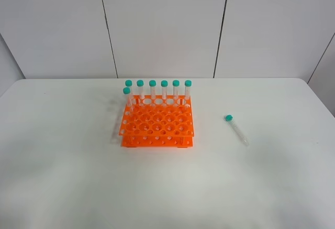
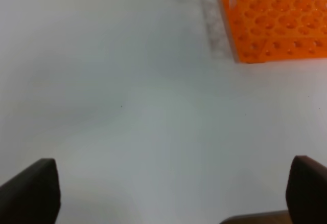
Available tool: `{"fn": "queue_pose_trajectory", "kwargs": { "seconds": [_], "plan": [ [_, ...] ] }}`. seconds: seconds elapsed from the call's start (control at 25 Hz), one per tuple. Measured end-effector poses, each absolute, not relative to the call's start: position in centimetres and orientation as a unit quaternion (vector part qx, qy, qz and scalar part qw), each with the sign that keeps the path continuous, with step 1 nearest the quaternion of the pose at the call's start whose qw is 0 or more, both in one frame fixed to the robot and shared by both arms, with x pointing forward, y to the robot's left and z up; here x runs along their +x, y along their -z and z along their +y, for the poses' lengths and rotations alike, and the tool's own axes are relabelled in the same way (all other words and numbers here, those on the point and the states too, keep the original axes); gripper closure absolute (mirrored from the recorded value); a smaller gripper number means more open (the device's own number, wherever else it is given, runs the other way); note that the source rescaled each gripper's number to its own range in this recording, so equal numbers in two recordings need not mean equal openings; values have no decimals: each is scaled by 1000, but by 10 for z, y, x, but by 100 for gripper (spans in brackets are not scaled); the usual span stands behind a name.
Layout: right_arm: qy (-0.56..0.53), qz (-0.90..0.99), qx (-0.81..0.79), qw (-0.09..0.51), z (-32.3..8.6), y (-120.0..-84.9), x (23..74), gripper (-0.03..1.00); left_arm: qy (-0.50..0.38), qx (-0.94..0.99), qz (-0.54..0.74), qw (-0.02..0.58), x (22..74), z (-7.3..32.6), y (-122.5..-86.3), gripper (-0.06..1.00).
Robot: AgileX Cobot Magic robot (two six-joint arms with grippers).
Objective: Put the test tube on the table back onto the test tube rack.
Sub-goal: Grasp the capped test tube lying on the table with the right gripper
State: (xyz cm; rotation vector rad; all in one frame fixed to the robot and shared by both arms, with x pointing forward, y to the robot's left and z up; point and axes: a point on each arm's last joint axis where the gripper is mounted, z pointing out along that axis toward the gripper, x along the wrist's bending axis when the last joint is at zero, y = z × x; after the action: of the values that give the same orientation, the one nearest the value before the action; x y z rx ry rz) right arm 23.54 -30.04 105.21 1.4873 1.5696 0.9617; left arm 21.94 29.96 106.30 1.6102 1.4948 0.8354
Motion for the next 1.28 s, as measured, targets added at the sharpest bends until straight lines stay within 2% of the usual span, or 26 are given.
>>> {"fn": "queue_pose_trajectory", "kwargs": {
  "seconds": [0.96,1.28],
  "plan": [
    [-381,614,581,375,-300,-1053,235,49,-328,632,587,385,219,300,-1063,-6],
    [-425,585,559,406,-299,-1109,228,49,-328,632,587,385,219,300,-1063,-6]
  ]
}}
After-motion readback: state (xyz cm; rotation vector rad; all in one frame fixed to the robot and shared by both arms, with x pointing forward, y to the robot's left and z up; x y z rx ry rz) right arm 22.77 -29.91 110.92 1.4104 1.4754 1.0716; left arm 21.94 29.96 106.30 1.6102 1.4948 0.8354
